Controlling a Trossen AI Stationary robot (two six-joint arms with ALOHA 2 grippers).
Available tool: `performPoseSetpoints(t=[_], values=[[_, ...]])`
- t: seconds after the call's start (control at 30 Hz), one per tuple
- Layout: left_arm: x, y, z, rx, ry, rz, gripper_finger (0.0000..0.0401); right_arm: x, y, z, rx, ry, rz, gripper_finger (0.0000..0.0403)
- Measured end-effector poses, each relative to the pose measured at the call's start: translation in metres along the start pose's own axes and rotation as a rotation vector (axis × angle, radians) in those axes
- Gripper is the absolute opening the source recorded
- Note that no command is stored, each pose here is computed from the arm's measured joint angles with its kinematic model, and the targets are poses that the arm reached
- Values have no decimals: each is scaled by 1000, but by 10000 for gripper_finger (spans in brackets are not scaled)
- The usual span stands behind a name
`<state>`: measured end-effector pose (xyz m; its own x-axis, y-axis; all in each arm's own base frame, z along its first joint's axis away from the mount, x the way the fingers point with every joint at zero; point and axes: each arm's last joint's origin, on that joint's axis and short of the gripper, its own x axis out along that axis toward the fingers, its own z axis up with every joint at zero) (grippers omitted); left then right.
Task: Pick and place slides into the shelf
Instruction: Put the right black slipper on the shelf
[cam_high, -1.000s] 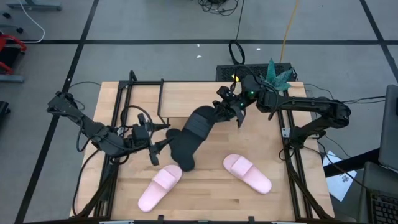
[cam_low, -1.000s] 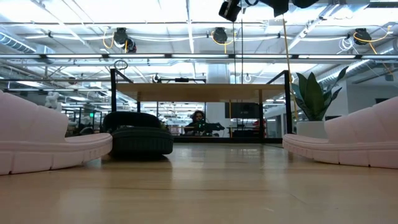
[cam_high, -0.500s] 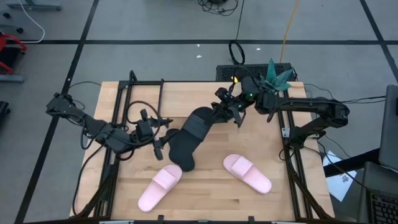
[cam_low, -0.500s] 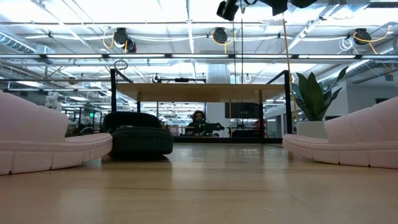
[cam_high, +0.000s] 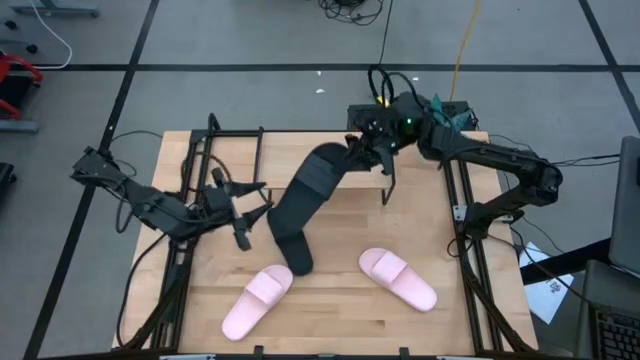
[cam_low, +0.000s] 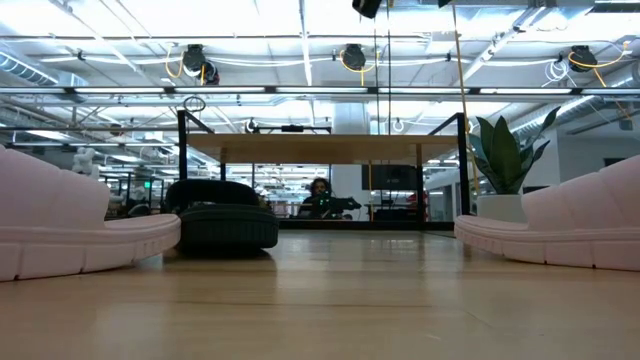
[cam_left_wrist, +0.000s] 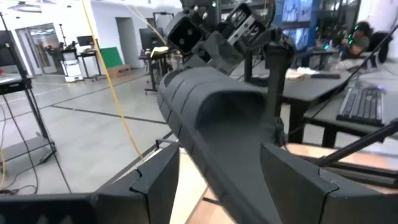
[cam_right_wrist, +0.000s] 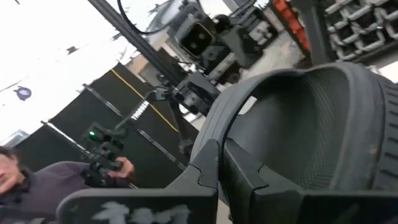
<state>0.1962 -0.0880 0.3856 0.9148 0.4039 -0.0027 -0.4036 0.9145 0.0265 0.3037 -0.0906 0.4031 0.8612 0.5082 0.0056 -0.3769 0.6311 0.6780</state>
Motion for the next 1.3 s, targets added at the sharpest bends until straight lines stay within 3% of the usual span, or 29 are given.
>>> performPoseSetpoints(t=[0.2, 0.47, 0.77, 1.13, 1.3], values=[[-13, 11, 9, -12, -26, 25, 225, -19, -5, 15, -32, -17, -18, 0], [-12, 11, 5, -94, 3, 27, 225, -26, -36, 32, -29, -3, -21, 0], [-12, 10, -10, -203, 85, 64, 225, -25, -41, 66, -106, 26, 81, 0], [-12, 11, -10, -194, 81, 78, 225, -40, -85, 109, -67, 98, 144, 0], [-12, 13, -9, -97, 69, 161, 225, -41, -112, 119, -38, 142, 175, 0]])
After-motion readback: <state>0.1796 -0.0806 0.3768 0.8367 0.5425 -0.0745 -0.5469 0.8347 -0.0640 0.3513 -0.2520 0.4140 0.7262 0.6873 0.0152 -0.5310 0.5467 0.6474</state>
